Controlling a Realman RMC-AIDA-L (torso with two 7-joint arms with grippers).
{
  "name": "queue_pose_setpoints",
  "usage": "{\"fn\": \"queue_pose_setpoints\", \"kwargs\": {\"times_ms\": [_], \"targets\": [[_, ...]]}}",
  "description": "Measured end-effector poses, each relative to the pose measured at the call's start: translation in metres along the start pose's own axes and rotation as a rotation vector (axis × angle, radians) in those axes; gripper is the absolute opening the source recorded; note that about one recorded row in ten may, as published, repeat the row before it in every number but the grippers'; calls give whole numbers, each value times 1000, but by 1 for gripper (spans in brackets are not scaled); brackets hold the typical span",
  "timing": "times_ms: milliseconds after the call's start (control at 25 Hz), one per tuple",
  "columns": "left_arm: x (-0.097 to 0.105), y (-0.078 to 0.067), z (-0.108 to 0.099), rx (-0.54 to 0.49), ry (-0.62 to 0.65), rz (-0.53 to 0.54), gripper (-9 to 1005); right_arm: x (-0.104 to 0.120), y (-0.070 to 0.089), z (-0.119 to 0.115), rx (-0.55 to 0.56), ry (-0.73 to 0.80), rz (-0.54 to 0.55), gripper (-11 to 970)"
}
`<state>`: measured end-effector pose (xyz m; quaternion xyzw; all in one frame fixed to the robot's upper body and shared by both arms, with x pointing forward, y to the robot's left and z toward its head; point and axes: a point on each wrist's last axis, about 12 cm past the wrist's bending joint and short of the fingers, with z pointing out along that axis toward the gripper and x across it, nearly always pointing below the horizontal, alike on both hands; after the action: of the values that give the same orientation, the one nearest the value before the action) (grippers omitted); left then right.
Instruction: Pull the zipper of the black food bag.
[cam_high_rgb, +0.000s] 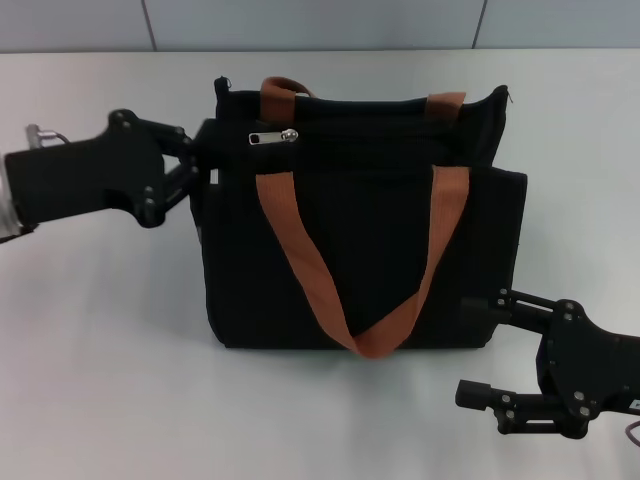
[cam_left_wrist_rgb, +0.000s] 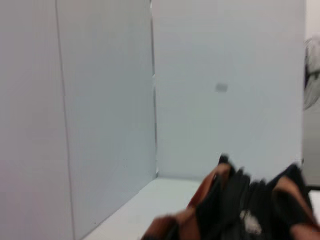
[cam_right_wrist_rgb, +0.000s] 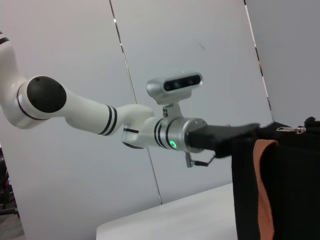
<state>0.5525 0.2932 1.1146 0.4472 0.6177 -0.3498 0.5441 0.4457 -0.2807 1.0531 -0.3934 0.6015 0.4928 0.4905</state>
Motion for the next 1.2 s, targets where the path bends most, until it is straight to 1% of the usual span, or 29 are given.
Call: {"fn": "queue_pose_setpoints", "kwargs": {"times_ms": [120, 160, 240, 600, 720, 800, 920, 960, 1080, 1200], "targets": [[-8, 0, -4, 26, -42, -7, 36, 0, 0, 0, 0, 0, 0, 831], [-11, 0, -3, 35, -52, -14, 17, 0, 0, 0, -1, 0, 0, 831], [-17, 3, 4, 45, -54, -32, 17, 0, 0, 0, -2, -1, -1, 831], [-47, 9, 54, 148, -91, -83, 17, -2, 0, 1, -14, -9, -9, 832], [-53, 8, 71, 190, -62, -69, 17, -4, -1, 1, -6, -22, -15, 832], [-53, 9, 76, 191, -40, -70, 17, -7, -2, 2, -2, -53, -16, 832], [-51, 10, 75, 168, -39, -82, 17, -16, -2, 3, -7, -131, 10, 832], [-50, 10, 71, 158, -51, -89, 17, -19, -3, 2, -5, -156, 27, 832], [-47, 8, 61, 144, -87, -101, 17, -30, -9, 2, 9, -222, 82, 832], [-47, 5, 56, 149, -109, -99, 18, -44, -19, 5, 9, -268, 122, 832]]}}
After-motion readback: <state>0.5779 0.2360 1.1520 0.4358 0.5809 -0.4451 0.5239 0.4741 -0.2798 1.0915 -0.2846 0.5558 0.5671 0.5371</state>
